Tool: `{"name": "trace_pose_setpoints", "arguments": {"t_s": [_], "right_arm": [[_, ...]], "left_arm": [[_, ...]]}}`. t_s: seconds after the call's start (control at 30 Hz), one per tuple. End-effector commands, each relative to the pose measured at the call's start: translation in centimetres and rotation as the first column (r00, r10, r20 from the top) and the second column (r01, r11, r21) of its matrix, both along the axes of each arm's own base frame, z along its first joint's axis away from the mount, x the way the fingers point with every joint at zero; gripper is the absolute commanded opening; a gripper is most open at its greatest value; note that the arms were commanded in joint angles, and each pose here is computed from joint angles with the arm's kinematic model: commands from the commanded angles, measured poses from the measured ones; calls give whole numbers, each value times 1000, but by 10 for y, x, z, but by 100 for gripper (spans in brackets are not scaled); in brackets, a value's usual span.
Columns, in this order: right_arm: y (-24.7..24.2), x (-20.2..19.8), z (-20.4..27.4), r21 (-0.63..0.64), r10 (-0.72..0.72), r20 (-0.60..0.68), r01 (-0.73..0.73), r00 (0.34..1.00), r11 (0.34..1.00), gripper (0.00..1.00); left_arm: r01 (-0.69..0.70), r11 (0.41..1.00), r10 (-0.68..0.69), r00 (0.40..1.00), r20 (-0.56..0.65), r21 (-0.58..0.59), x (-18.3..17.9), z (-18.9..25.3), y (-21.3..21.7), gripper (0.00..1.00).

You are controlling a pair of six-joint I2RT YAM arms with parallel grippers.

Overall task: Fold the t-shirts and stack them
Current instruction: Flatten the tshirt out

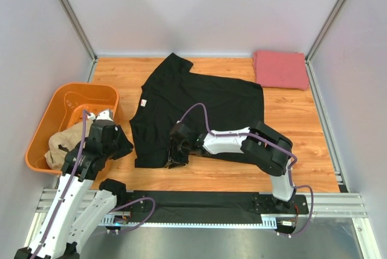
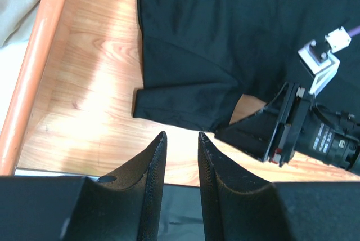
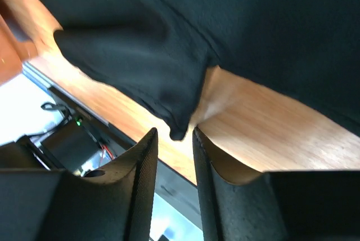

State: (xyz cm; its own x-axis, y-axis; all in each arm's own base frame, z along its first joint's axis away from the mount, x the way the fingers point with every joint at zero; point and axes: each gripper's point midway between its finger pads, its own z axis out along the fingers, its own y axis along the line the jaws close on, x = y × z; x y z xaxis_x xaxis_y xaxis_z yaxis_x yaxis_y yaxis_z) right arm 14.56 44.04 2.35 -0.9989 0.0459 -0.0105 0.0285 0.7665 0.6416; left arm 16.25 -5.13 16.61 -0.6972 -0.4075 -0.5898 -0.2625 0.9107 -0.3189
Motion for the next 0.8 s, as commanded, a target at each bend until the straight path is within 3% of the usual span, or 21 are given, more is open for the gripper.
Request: {"name": "trace_pose_setpoints", "arguments": {"t_s": [0.0,0.1,0.3,0.33,0.43,0.53,0.77], "right_arm": [[-6,10,-16,-101,-85,19,87,996,991,33],[-5,15,-20,-134,-99,18,100,995,986,29],[-23,6,-30,-224,-64,-6,61,998,973,12],[-33,4,-28,-243,-31,7,32,999,970,7],[-45,0,-26,-235,68,43,-56,997,970,3],[-47,-10,-26,-196,201,58,-187,978,963,3],[-61,-22,-37,-160,299,-4,-296,954,942,8]], "left_arm": [[15,1000,-15,1000,28,1,-2,10,1,36],[18,1000,-18,999,32,1,-2,11,1,36],[39,999,-39,999,15,8,0,8,-2,37],[50,999,-50,999,8,-1,0,8,-4,37],[95,995,-96,995,-41,-34,2,-2,-16,36],[126,989,-132,988,-82,-74,7,-16,-28,36],[131,985,-150,969,-194,-111,24,-45,-44,36]]}}
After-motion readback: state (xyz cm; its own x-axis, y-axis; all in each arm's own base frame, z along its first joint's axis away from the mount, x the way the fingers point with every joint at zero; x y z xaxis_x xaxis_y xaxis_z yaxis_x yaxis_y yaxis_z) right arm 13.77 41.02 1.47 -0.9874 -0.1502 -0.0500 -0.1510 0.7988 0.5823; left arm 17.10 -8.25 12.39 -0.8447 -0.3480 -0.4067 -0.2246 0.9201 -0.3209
